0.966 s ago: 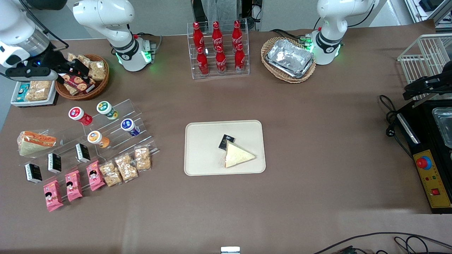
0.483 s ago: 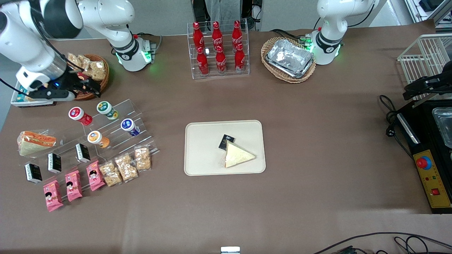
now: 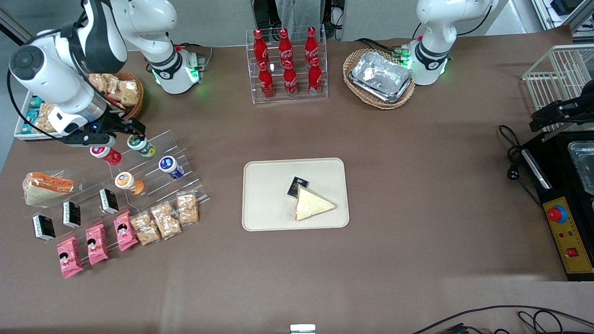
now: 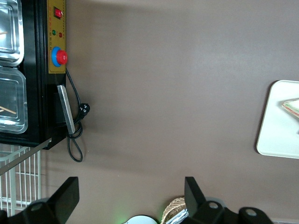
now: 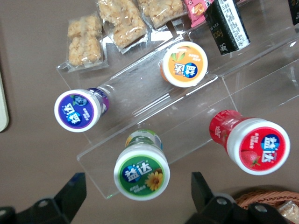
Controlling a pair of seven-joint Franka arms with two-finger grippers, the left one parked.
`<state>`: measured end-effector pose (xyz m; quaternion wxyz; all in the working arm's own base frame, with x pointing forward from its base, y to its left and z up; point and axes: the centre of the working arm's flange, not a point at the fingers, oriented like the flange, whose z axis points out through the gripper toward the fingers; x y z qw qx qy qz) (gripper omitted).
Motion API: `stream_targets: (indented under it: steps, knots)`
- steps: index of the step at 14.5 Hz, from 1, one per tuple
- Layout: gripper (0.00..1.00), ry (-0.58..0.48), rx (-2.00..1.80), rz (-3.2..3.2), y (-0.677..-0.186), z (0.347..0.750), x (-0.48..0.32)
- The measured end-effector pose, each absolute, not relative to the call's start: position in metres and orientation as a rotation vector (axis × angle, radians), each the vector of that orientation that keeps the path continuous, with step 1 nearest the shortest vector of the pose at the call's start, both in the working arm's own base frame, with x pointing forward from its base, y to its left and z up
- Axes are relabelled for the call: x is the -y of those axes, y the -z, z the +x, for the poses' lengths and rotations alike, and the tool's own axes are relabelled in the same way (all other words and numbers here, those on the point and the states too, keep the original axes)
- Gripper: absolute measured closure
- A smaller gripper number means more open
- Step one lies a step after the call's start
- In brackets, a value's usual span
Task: Place green gum on tray
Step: 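Lower the right gripper and close it around the green gum bottle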
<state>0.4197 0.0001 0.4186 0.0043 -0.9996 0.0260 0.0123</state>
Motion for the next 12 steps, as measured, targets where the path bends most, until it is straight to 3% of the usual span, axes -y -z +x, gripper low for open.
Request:
stream_targets:
  steps: [12]
  knots:
    - [0.02,-0.055,-0.087,-3.132,-0.391,0.413,0.000]
